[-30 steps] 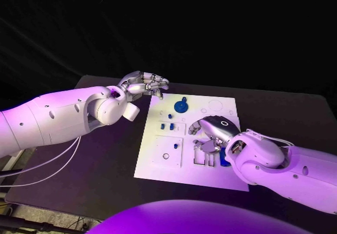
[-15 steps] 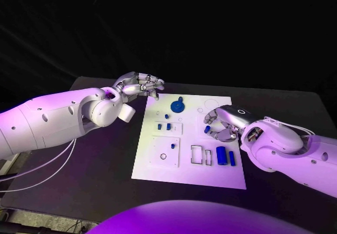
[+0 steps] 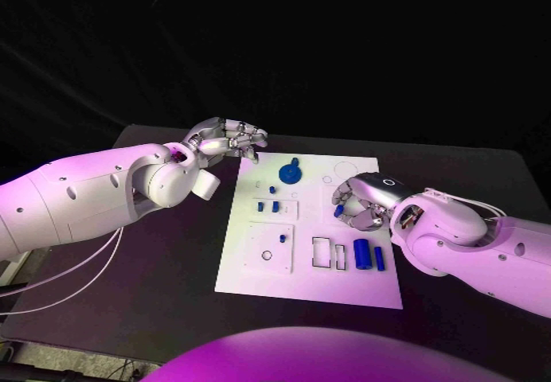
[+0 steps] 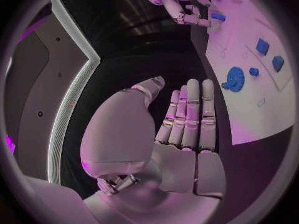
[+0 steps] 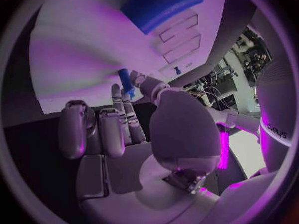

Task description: Assemble the parts on the task board

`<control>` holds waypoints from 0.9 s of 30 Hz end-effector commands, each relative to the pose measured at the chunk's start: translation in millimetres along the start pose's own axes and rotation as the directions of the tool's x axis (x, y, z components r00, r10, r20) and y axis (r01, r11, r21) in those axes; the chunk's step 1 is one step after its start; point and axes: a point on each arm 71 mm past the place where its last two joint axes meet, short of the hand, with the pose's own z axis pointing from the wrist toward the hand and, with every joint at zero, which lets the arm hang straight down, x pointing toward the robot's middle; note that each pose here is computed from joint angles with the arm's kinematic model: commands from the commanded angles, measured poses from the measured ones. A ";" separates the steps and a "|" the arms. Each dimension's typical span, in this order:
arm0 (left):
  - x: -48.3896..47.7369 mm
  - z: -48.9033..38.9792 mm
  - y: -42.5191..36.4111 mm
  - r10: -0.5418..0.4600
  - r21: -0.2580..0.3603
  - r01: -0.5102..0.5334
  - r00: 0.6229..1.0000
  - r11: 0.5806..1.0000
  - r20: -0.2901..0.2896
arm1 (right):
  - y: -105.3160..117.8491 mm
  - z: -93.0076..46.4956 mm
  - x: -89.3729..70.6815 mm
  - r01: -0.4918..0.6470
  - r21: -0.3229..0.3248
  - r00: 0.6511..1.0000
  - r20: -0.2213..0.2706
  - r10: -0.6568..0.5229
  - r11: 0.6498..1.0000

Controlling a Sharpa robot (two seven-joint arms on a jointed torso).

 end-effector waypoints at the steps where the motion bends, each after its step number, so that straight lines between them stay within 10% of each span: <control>1: 1.9 0.2 -1.2 -0.010 0.007 0.010 1.000 1.000 -0.015 | 1.2 0.5 3.0 0.008 -0.012 0.999 -0.033 -0.009 1.000; 27: 0.0 -0.2 -0.6 -0.008 0.000 0.008 1.000 1.000 -0.011 | 1.9 -0.2 -3.9 -0.035 0.017 0.995 0.090 0.033 0.999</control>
